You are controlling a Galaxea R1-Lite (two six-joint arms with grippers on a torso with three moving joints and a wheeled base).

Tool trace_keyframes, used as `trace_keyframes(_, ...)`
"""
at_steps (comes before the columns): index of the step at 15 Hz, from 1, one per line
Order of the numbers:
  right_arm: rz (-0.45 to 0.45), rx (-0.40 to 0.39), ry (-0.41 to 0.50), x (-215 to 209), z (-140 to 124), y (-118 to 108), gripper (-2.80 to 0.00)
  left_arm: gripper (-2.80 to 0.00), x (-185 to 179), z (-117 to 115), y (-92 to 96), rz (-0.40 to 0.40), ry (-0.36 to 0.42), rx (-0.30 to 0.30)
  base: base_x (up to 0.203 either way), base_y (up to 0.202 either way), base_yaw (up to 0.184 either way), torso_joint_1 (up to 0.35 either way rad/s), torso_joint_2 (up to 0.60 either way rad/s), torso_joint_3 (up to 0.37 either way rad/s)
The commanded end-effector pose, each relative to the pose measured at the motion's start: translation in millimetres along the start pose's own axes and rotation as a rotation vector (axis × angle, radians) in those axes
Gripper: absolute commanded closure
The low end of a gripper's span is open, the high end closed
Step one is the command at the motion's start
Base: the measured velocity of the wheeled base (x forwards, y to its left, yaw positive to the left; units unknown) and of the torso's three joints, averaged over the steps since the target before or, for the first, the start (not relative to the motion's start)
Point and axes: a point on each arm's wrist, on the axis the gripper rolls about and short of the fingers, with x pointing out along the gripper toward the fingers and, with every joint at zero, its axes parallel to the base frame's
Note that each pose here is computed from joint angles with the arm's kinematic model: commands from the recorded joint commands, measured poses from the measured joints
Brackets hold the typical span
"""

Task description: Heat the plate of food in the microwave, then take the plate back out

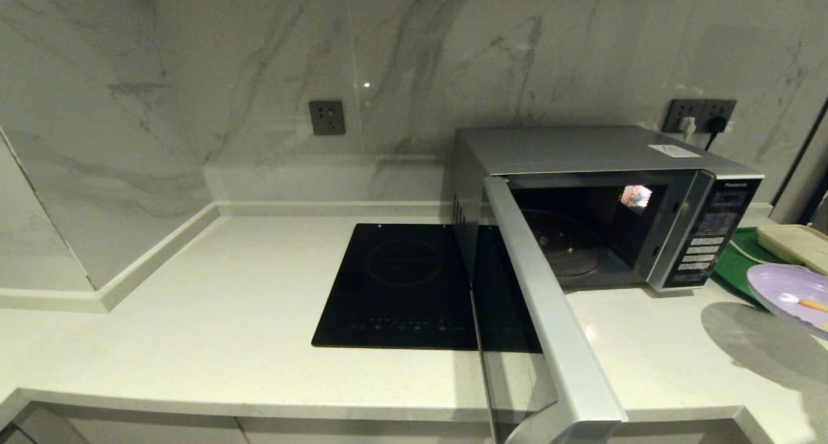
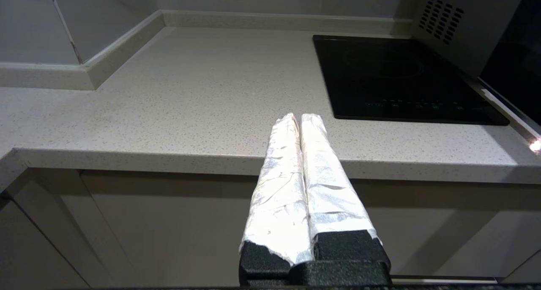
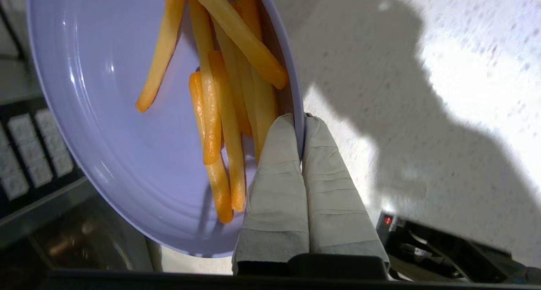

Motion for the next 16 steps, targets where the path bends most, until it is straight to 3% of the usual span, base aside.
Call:
trace_keyframes(1, -0.043, 0.019, 0.020, 24.3, 12.7, -8.8, 0.00, 0.00, 0.0, 0.0, 0.0, 0.000, 0.000, -0.001, 0.000, 0.000, 0.000, 0.000, 0.00, 0.000)
trace_keyframes(5, -0.019, 0.027, -0.012, 36.2, 38.5, -11.8, 0.00, 0.00, 0.0, 0.0, 0.0, 0.001, -0.001, -0.001, 0.000, 0.000, 0.000, 0.000, 0.00, 0.000)
trace_keyframes(16, -0.053, 0.039, 0.010, 90.7, 60.4, -21.2, 0.00, 0.00, 0.0, 0.0, 0.0, 0.002, -0.001, -0.001, 0.000, 0.000, 0.000, 0.000, 0.00, 0.000)
